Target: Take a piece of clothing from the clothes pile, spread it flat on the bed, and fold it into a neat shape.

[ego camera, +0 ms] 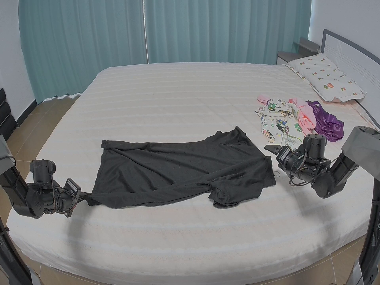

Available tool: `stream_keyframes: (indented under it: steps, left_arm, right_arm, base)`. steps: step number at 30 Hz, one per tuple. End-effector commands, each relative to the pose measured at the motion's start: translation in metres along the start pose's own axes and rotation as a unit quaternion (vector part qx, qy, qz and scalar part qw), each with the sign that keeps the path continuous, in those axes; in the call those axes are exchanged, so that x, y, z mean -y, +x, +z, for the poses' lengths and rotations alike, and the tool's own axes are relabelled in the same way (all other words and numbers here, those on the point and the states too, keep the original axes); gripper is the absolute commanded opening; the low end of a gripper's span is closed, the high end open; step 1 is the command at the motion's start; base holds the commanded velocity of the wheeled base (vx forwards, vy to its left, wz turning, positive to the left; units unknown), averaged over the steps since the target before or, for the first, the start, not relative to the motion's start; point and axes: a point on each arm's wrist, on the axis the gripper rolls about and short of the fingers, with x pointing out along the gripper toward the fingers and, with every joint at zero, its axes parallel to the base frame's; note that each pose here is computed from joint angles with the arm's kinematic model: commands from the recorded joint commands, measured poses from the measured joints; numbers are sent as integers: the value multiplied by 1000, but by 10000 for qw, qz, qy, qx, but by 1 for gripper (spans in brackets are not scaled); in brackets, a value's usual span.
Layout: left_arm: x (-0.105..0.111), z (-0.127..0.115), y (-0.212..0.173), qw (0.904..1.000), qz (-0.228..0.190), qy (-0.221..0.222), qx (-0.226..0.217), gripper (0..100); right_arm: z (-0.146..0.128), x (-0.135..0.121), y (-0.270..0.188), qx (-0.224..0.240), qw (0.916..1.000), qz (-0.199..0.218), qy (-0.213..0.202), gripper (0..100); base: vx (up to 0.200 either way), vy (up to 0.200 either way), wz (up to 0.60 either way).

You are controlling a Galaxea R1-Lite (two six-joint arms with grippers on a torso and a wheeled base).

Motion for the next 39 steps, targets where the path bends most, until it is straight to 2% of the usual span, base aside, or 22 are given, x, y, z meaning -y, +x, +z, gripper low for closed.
stream_keyframes:
  steps: [1,4,10,22,23,29,34,39]
  left_arm:
    - [1,0,-1,10000,-19,-43,3,0]
    - [1,0,-2,10000,-19,-43,3,0]
    - [0,-1,-2,10000,-6,-49,-16,0]
    - [0,-1,-2,10000,-6,-49,-16,0]
    - [0,-1,-2,10000,-2,-49,-10,0]
    - [-1,-1,-1,10000,10,-46,-19,0]
    - [-1,-1,-2,10000,5,-53,-25,0]
    - [0,-6,-15,10000,-48,-17,10,0]
  right_arm:
    - [11,-9,-42,-173,9997,173,44,100]
    - [5,-6,-52,-371,9992,158,53,100]
    - [-42,4,-59,-1144,9928,-65,-353,100]
    - [-69,4,-35,-1504,9876,-39,-453,100]
    - [-71,4,-31,-1520,9873,-36,-458,0]
    - [-75,-1,-38,-1620,9855,-21,-496,0]
    - [-72,5,-54,-1671,9847,-222,-437,0]
    - [-57,3,-97,-1685,9851,-122,-313,0]
  base:
    - [0,0,0]
    - [0,0,0]
    - [0,0,0]
    - [0,0,0]
    - [0,0,0]
    - [0,0,0]
    - [0,0,0]
    - [0,0,0]
